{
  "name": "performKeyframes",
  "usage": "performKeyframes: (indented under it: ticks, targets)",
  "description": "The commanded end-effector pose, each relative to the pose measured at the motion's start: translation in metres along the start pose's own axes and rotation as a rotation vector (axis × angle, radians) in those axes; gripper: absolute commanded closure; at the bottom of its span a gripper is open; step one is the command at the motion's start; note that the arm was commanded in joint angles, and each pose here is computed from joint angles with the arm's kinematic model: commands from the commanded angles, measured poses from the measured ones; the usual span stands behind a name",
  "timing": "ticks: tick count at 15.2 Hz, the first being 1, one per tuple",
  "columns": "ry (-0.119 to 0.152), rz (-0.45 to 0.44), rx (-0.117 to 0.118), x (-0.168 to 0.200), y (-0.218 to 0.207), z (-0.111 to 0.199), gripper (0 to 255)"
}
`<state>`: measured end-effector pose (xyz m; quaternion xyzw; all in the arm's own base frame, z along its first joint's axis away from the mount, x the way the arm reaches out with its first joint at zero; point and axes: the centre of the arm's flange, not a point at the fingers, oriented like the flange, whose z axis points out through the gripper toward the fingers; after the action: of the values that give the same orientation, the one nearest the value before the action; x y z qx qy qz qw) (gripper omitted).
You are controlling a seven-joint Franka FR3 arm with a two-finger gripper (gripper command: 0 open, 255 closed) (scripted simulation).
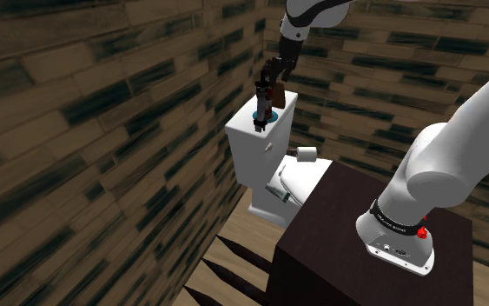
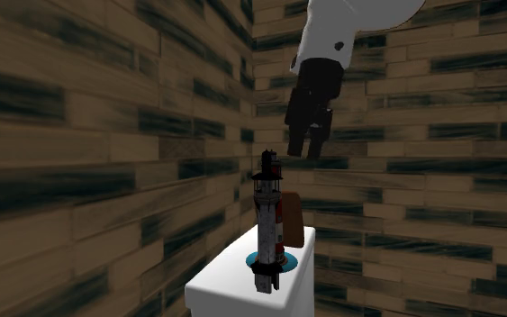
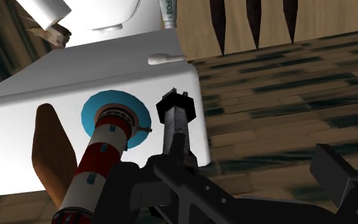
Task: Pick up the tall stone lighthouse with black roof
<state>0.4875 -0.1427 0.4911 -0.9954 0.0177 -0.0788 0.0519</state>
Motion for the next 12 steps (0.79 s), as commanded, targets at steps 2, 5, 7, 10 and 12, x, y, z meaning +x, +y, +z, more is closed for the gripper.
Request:
performKeyframes:
  ticks: [2,5,7,10,12]
  targets:
    - [0.02,-0.02,0.013,0.03,0.02,0.014,0]
    - [0.039,-0.038,0.027,0.06,0.041,0.028,0]
    - [0.049,-0.048,0.034,0.076,0.052,0.034,0]
    - [0.049,-0.048,0.034,0.073,0.054,0.05,0]
    - [0.049,-0.048,0.034,0.072,0.055,0.06,0]
